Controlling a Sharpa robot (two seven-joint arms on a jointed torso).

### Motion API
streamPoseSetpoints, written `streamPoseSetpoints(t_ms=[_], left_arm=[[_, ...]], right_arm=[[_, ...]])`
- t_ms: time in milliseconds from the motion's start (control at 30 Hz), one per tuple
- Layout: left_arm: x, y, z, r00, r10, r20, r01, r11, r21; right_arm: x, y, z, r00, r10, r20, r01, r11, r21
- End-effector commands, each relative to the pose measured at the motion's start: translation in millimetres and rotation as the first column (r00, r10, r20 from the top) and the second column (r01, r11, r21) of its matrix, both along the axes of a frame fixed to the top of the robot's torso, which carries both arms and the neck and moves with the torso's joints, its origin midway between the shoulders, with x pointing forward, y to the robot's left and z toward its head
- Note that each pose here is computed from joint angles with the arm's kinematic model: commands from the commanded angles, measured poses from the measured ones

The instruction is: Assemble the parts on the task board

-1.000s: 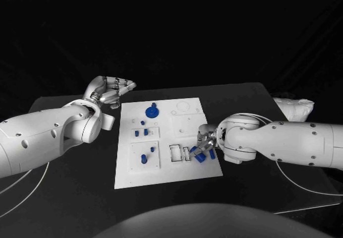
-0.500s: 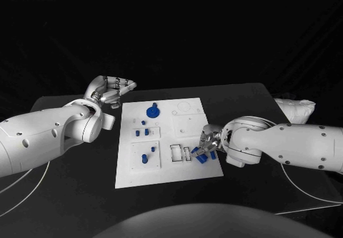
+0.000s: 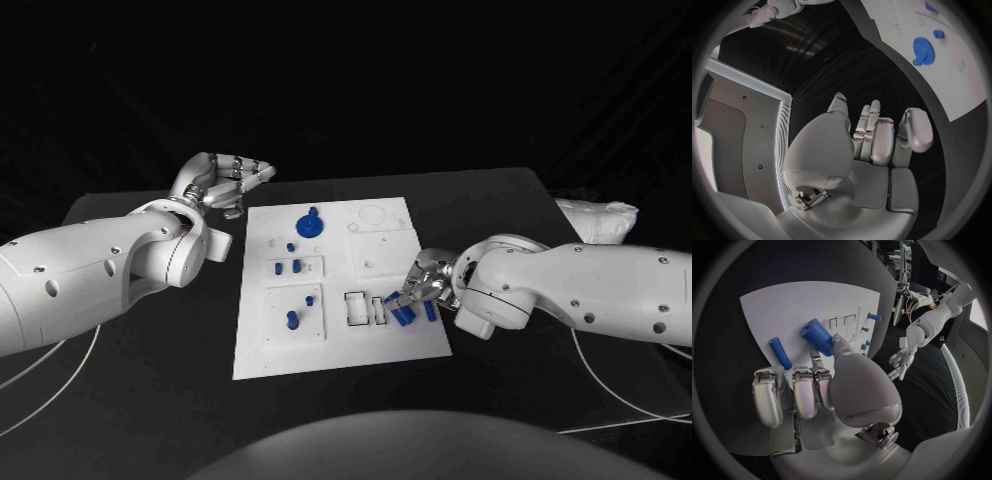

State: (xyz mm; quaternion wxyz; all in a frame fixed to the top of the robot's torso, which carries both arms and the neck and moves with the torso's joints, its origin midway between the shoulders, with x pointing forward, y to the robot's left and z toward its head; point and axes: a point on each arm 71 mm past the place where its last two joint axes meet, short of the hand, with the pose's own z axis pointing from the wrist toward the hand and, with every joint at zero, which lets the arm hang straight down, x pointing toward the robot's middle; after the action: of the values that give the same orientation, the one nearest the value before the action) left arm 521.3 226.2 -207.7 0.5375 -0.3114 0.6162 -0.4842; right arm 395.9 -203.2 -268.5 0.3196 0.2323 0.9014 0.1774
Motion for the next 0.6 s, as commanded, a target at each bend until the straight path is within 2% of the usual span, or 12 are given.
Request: streamPoseSetpoints(t_ms=[33,267,600], left_arm=[[-0.6,-2.1,0.7,1.0,-0.015,0.001,0.015,1.0,-0.001],[-0.7,-2.1,0.6,1.0,-0.015,0.0,0.015,1.0,-0.001],[0.0,-3.6,0.5,1.0,-0.017,0.0,0.017,1.0,-0.001]], right_arm=[[-0.5,2,0.3,0.999,-0.042,-0.023,0.044,0.996,0.076],[0.8,4,3.6,0.996,-0.075,-0.051,0.081,0.988,0.135],[4.7,8,16.2,0.988,-0.105,-0.11,0.126,0.97,0.208]])
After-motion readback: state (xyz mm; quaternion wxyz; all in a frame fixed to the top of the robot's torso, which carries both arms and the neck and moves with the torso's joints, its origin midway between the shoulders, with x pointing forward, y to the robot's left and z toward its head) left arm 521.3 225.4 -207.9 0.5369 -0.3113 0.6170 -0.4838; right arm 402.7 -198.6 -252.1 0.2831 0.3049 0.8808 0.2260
